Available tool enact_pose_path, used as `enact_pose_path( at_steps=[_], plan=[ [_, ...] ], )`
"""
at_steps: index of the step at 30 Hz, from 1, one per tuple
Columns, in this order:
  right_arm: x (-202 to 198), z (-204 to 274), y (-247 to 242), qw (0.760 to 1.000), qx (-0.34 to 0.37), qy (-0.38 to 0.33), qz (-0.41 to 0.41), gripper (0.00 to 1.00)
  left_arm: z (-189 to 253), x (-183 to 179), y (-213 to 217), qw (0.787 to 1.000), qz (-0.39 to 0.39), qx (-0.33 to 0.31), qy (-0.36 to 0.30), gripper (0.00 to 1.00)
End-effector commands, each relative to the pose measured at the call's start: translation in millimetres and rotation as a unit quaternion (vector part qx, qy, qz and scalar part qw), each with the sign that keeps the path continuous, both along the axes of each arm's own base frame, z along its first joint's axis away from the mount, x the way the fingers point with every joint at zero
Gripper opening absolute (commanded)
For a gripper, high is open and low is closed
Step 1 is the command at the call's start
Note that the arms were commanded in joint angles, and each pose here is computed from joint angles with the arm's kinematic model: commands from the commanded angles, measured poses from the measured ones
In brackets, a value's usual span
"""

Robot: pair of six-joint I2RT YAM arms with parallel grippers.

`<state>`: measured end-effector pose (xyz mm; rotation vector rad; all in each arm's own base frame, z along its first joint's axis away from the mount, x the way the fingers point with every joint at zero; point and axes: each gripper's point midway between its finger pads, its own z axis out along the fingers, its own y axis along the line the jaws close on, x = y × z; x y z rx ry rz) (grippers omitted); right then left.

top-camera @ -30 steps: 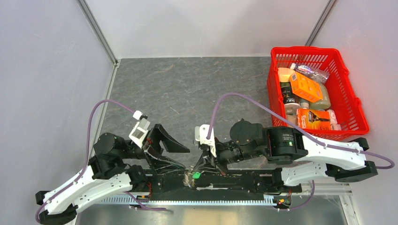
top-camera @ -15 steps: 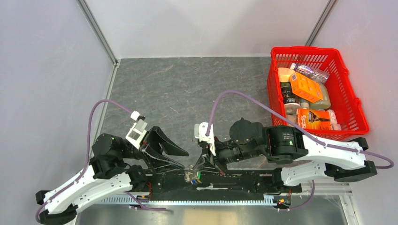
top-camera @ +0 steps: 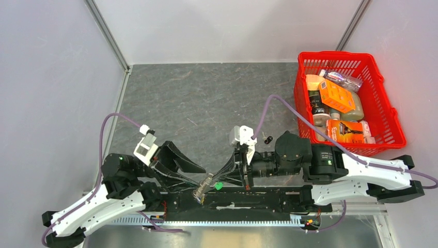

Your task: Put the keys on the keyring

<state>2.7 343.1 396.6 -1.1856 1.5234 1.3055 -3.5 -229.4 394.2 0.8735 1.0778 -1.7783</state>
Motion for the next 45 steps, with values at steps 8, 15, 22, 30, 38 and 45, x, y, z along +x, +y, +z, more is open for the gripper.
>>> enact_pose_path(
  at_steps=[8,15,22,30,38,45],
  plan=[
    [4,43,9,0.988,0.153,-0.029,-0.005,0.00,24,0,9,0.998,0.006,-0.060,0.005,0.54],
    [0,51,13,0.983,0.177,-0.050,0.013,0.00,19,2,6,0.998,0.006,-0.057,0.011,0.54],
    [1,58,13,0.980,0.189,-0.066,0.013,0.00,16,3,6,0.998,0.009,-0.054,0.010,0.53],
    [1,58,15,0.979,0.192,-0.072,0.014,0.00,16,3,6,0.998,0.012,-0.054,0.008,0.41],
    [0,52,13,0.979,0.187,-0.076,0.016,0.00,23,-1,11,0.998,0.006,-0.068,0.009,0.36],
    [2,49,13,0.979,0.187,-0.077,0.012,0.00,28,-3,15,0.997,0.005,-0.075,0.007,0.35]
  ],
)
